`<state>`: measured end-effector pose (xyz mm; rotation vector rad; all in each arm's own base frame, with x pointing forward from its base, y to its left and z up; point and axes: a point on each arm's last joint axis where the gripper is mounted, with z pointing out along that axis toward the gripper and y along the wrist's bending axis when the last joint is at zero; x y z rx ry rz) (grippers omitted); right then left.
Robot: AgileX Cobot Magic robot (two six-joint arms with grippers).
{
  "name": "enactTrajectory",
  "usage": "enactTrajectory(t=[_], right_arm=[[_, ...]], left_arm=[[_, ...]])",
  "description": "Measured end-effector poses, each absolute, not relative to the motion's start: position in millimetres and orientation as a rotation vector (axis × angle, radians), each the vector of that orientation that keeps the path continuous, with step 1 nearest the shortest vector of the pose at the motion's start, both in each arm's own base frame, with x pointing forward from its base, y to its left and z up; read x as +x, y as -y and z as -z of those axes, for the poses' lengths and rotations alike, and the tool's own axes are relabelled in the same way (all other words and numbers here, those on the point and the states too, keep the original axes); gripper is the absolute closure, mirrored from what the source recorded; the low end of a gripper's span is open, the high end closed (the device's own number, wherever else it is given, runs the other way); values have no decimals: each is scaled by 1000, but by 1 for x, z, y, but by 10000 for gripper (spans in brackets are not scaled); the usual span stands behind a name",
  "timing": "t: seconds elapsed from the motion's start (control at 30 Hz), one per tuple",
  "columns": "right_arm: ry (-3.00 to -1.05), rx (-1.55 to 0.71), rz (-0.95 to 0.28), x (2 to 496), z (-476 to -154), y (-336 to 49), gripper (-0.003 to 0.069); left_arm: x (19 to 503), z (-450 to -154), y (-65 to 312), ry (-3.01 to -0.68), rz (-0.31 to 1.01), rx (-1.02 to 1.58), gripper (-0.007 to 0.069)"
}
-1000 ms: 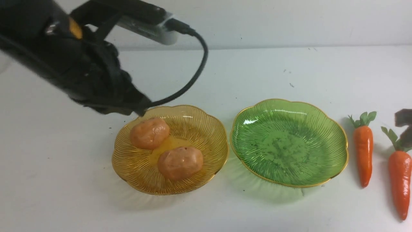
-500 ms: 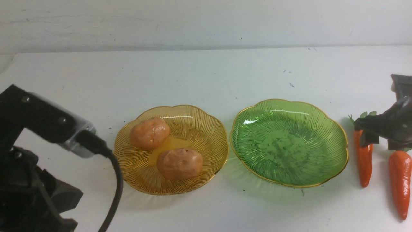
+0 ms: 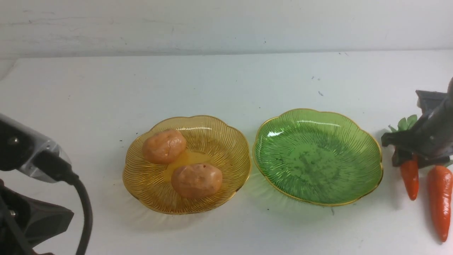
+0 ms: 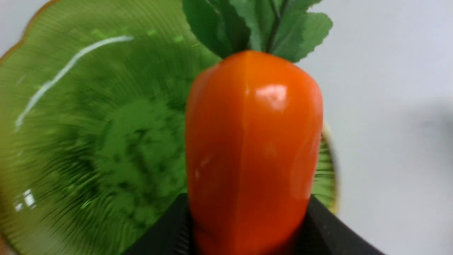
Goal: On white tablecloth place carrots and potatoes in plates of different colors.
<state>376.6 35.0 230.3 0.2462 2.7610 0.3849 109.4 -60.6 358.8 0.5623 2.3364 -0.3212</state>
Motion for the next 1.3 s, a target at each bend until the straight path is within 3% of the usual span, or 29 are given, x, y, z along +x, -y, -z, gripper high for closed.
enactTrajectory(t=[0.17,0.27,0.47,0.57,0.67,0.73,0.8,0.97,1.1,1.3], right_arm=[[-2790,-95,-471,378,-209,-110,340],[-2796,-114,-484,382,-204,-125,315],[-2829,-165,-471,387,-217,-133,85],[-2915,-249,-353,385,-228,-127,52],[-2928,-326,-81,387,-241,-108,124],[-2900,-286,105,380,-255,-77,277],[-2904,-140,157,367,-267,-40,451],[-2926,243,120,345,-269,27,629],[-3008,500,-32,322,-241,70,654],[-2984,562,-113,312,-215,84,557]], left_arm=[[112,-361,61,-2304,322,553,629],[112,-361,61,-2304,320,553,629],[110,-359,60,-2331,310,563,629],[110,-359,59,-2331,296,565,629],[110,-359,59,-2331,293,565,629],[111,-359,58,-2331,279,568,629],[111,-358,58,-2333,270,570,629],[111,-358,58,-2334,268,570,629],[111,-358,58,-2334,268,570,629],[111,-358,58,-2334,267,570,629]])
